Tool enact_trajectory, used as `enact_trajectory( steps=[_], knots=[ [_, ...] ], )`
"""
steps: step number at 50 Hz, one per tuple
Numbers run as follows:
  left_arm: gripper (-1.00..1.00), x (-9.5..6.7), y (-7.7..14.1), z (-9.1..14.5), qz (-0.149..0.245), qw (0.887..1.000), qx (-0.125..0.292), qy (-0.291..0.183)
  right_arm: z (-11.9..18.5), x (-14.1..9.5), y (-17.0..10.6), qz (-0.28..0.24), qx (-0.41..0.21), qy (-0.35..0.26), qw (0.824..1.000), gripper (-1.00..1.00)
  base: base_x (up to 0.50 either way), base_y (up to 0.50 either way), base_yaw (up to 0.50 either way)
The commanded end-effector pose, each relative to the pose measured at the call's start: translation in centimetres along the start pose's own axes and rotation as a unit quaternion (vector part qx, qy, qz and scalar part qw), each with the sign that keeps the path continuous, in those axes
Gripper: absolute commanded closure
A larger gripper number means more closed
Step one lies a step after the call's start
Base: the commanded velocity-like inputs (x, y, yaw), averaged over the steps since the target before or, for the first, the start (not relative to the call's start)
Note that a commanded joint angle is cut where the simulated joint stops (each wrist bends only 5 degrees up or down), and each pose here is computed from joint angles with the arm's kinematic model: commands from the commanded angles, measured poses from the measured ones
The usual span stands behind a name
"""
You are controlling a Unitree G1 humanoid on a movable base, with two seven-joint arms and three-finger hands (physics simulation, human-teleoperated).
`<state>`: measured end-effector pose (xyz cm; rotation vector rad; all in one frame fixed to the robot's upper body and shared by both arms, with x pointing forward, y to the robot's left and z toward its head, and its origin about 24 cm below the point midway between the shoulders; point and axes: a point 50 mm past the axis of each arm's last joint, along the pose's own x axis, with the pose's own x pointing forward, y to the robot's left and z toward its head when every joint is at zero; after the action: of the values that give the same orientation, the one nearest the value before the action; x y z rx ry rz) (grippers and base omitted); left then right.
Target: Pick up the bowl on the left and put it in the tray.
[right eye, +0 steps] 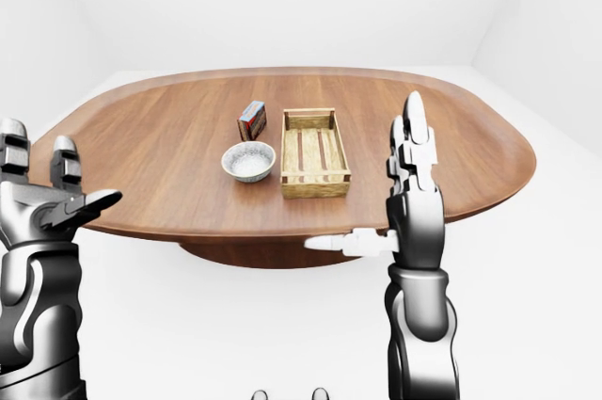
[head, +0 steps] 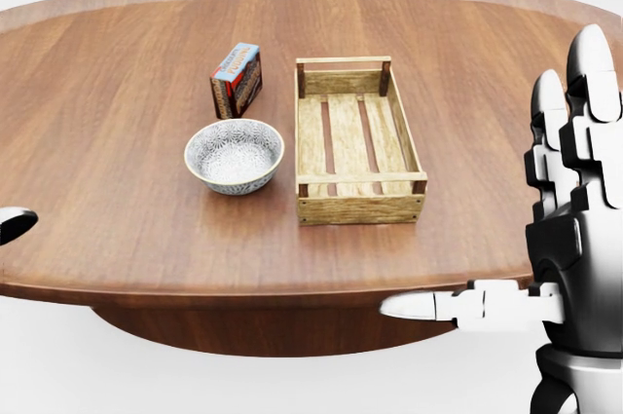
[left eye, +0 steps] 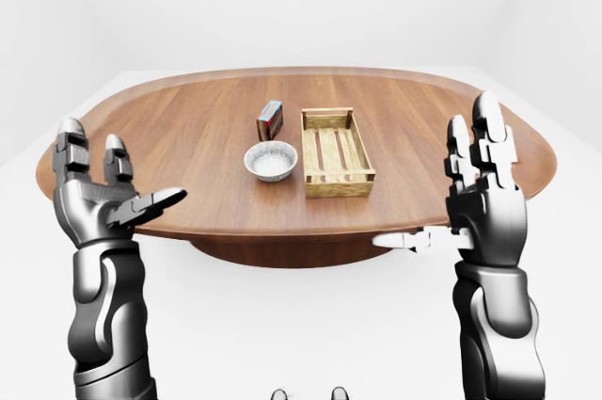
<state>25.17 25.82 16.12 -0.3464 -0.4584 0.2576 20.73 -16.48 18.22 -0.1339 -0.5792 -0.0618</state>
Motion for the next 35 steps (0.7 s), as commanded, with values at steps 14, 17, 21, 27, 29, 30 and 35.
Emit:
enact_trajectory(
  steps=[14, 17, 21, 27, 29, 30, 35],
  knots=[
    [-1.00, 0.04, 0.21, 0.30, 0.004, 1.000, -0.004, -0.004, 1.08, -0.10, 0.65, 0.022, -0.018, -0.021, 0.999, -1.00, 0.00, 0.50, 0.00],
    [-1.00, -0.02, 0.18, 0.30, 0.002, 1.000, -0.002, -0.004, 1.35, -0.04, 0.67, 0.021, -0.018, -0.028, 0.999, -1.00, 0.00, 0.50, 0.00],
    [-1.00, 0.09, 0.39, 0.58, 0.004, 1.000, -0.002, -0.009, 1.27, 0.03, 0.51, 0.014, -0.013, -0.027, 0.999, -1.00, 0.00, 0.38, 0.00],
    [-1.00, 0.20, 0.38, 0.71, 0.006, 1.000, 0.000, -0.011, 1.11, -0.02, 0.57, 0.012, -0.005, -0.023, 1.000, -1.00, 0.00, 0.00, 0.00],
    [-1.00, 0.13, 0.39, 0.70, 0.006, 1.000, 0.000, -0.011, 0.87, -0.11, 0.61, 0.013, 0.004, -0.017, 1.000, -1.00, 0.00, 0.00, 0.00],
    [-1.00, 0.12, 0.39, 0.80, 0.006, 1.000, 0.000, -0.013, 0.72, -0.16, 0.57, 0.010, 0.006, -0.013, 1.000, -1.00, 0.50, 0.00, 0.00],
    [-1.00, 0.26, 0.53, 0.57, 0.008, 1.000, -0.002, -0.008, 0.94, -0.21, 0.69, 0.013, 0.003, -0.017, 1.000, -1.00, 0.50, 0.00, 0.00]
  ],
)
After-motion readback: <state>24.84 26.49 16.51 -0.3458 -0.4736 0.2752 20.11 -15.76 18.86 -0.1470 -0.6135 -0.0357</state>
